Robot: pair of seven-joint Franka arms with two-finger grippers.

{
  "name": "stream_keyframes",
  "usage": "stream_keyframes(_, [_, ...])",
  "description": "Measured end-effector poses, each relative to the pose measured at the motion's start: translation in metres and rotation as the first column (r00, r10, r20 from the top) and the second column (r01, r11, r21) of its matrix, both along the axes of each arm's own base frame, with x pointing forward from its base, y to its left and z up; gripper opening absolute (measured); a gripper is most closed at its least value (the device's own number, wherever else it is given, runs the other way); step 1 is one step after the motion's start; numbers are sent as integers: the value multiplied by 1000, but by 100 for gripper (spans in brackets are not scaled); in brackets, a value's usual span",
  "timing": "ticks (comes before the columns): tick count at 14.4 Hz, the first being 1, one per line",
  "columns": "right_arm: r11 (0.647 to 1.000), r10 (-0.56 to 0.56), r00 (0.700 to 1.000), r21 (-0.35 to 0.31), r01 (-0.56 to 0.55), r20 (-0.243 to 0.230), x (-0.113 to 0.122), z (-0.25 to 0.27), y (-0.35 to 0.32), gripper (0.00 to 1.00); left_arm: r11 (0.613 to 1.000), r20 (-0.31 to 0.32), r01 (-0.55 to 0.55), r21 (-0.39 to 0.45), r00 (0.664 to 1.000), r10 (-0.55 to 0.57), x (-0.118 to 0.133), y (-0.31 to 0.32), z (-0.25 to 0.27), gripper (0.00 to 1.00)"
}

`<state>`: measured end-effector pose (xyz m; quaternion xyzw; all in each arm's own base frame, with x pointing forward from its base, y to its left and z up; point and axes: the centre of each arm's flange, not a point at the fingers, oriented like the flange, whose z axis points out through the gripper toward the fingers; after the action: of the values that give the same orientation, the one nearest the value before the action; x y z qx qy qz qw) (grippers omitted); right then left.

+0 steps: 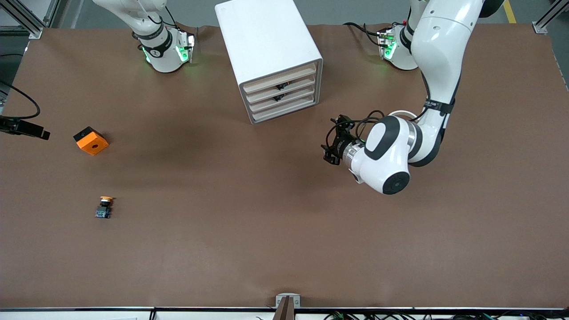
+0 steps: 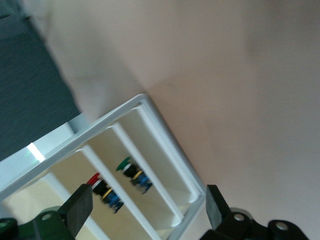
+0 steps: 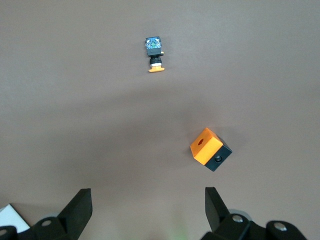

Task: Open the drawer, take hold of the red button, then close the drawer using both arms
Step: 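Reach the left gripper to the cabinet's top drawer handle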

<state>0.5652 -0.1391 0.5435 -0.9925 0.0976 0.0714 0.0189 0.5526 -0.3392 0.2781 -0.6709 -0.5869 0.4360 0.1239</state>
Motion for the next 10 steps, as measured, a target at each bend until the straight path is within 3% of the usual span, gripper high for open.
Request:
stream_keyframes(3, [1000, 3, 1000, 16, -2, -6, 0, -3, 4, 100, 998, -210, -52, 32, 976, 58, -18, -8, -17, 100])
stream_keyframes(6, [1000, 6, 1000, 18, -5, -9, 0, -4, 6, 100, 993, -368, -78, 90, 924, 106, -30, -13, -39, 100])
stream_keyframes(10, [1000, 6, 1000, 18, -5, -12, 0, -4, 6, 100, 987, -457, -103, 126, 877, 150, -37, -16, -68, 100])
